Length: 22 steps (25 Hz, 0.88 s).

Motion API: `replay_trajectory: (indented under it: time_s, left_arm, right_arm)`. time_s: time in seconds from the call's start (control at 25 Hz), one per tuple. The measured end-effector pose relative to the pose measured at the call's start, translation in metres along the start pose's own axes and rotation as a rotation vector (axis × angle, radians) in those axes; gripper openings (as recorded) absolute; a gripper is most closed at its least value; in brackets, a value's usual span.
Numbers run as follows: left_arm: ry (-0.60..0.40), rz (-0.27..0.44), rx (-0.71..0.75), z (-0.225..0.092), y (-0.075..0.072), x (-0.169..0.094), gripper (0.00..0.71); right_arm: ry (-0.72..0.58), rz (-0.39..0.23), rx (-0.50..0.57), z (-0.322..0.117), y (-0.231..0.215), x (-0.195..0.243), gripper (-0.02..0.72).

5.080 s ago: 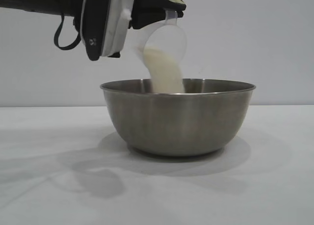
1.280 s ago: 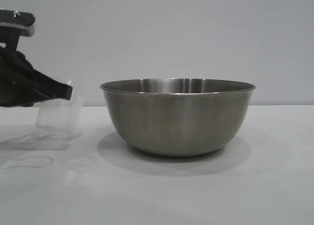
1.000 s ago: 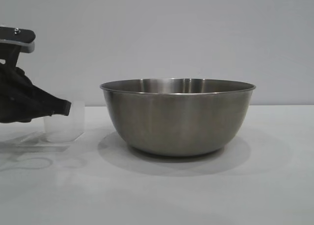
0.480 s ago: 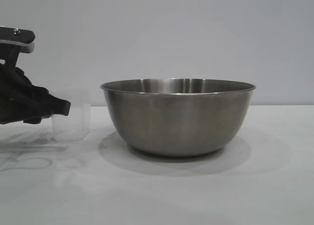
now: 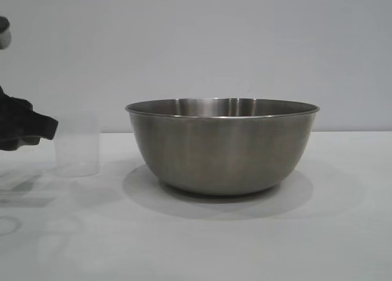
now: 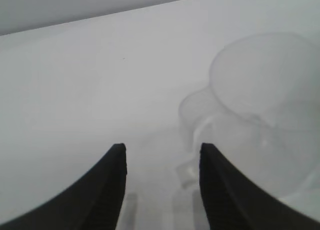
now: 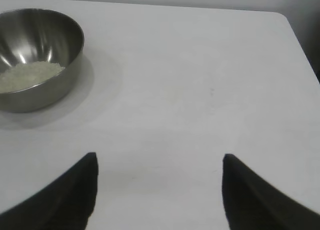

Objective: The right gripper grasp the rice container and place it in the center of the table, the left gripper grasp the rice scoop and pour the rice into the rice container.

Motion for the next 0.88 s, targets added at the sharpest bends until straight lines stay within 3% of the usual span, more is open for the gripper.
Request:
replay_trajectory:
  time_s: [0.32, 0.56, 0.64, 0.72, 0.76, 0.84, 0.88]
  left_arm:
    - [-0.006, -0.057, 0.026, 0.004, 0.003, -0.034, 0.295]
    - [-0.118, -0.08, -0.016, 0.035, 0.005, -0.051, 0.295]
    - [-0.137, -0.092, -0.033, 0.044, 0.004, -0.054, 0.295]
    - [-0.098, -0.105, -0.041, 0.047, 0.002, -0.055, 0.295]
    - [-0.074, -0.112, -0.044, 0.048, 0.001, -0.055, 0.295]
    - [-0.002, -0.133, -0.053, 0.048, -0.002, -0.056, 0.295]
    - [0.024, -0.144, -0.058, 0.05, -0.004, -0.056, 0.295]
  right_arm:
    - [0.0, 0.0, 0.0, 0.0, 0.0, 0.0, 0.449]
    - [0.0, 0.0, 0.0, 0.0, 0.0, 0.0, 0.449]
    - [0.0, 0.0, 0.0, 0.0, 0.0, 0.0, 0.392]
    - [0.0, 0.0, 0.0, 0.0, 0.0, 0.0, 0.396]
    - [0.0, 0.0, 0.0, 0.0, 0.0, 0.0, 0.348]
    - [0.0, 0.0, 0.0, 0.0, 0.0, 0.0, 0.341]
    - [0.0, 0.0, 0.0, 0.0, 0.0, 0.0, 0.296]
Point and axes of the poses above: a point on each arm's last joint axis where the gripper is mounted, x pointing out along that axis toward the gripper, y along the wrist's bending axis when the last joint is at zero, z = x × y, the point moved 5 cm from there along x, pointing out along that axis toward the gripper, and after that the axes turned 3 degrees about -x, right-handed, at the moved point
